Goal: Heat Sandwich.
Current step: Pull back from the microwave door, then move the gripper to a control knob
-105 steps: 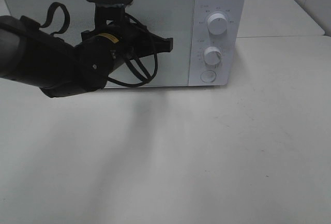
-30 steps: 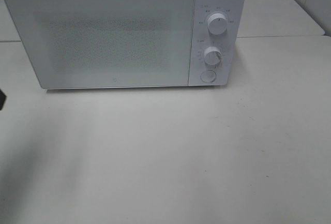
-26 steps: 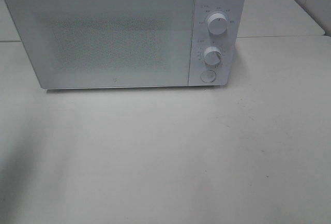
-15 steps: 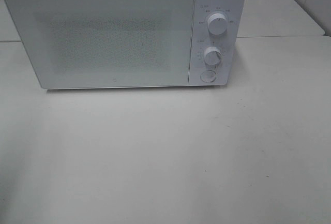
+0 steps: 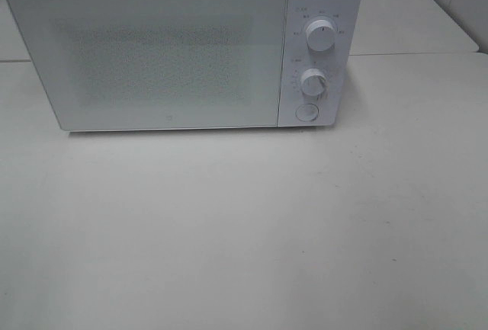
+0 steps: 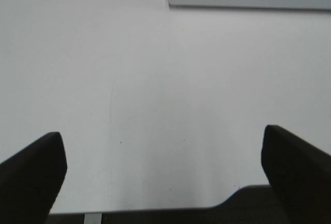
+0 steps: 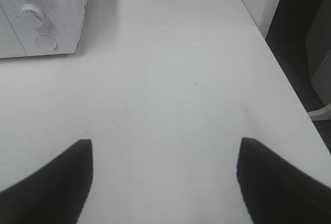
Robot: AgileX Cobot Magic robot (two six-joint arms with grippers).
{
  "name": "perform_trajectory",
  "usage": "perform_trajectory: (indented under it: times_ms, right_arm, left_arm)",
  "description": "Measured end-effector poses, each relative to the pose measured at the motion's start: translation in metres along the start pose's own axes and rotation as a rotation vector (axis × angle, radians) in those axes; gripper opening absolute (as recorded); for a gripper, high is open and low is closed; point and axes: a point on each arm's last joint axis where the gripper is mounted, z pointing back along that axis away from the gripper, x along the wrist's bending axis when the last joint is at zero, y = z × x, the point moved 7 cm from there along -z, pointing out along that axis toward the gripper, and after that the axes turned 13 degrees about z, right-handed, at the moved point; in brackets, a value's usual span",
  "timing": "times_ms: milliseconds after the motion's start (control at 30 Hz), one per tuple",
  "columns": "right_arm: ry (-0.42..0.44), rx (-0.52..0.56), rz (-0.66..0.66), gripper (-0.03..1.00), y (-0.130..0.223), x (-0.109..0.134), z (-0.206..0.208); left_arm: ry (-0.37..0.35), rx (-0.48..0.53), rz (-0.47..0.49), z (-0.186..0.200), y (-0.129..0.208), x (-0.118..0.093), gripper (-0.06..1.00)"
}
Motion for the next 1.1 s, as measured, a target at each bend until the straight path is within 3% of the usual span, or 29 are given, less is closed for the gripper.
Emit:
perform_trajectory:
  times_ms: [233, 1100]
  right_arm:
    - [0.000, 0.000, 0.000, 0.75, 0.000, 0.000, 0.000]
    - [0.000, 0.000, 0.000, 0.75, 0.000, 0.000, 0.000]
  left_arm:
    - [0.049, -0.125, -0.021, 0.017, 0.002, -0.003, 0.96]
    - [0.050, -0.127, -0.025, 0.018, 0.002, -0.003, 0.96]
